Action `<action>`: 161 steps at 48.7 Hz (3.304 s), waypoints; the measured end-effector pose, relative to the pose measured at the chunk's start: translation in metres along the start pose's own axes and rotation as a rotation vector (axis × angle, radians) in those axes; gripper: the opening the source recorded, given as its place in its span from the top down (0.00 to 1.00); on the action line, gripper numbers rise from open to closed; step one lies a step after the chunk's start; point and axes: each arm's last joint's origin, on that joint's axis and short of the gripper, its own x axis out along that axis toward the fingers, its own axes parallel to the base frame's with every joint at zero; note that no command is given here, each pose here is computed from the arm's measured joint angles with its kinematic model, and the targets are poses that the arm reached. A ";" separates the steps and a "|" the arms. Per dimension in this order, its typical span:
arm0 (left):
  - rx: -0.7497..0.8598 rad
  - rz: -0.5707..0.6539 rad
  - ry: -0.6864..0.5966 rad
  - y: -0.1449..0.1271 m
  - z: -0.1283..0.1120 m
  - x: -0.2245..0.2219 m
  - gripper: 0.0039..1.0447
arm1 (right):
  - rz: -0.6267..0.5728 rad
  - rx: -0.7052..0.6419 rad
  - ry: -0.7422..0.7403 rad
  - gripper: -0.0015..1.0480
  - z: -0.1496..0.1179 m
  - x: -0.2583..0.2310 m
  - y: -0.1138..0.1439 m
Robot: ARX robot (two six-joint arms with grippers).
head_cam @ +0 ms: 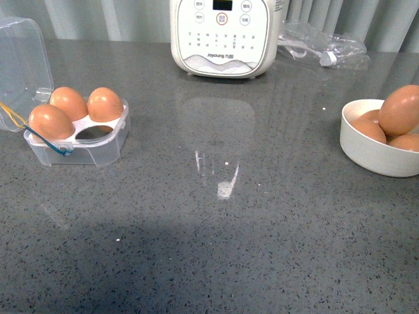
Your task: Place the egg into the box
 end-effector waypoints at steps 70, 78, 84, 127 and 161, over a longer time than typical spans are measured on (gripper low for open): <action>0.000 0.000 0.000 0.000 0.000 0.000 0.06 | 0.016 0.038 0.061 0.16 -0.004 0.077 0.001; 0.000 0.000 0.000 0.000 0.000 0.000 0.06 | 0.012 0.042 0.076 0.38 -0.007 0.080 0.003; 0.000 0.000 0.000 0.000 0.000 0.000 0.06 | 0.020 0.043 0.083 0.58 -0.007 0.081 0.006; 0.000 0.000 0.000 0.000 0.000 0.000 0.06 | 0.622 0.023 -0.084 0.60 0.063 0.096 0.180; 0.000 0.000 0.000 0.000 0.000 0.000 0.06 | 0.825 -0.044 0.031 0.60 0.048 0.142 0.220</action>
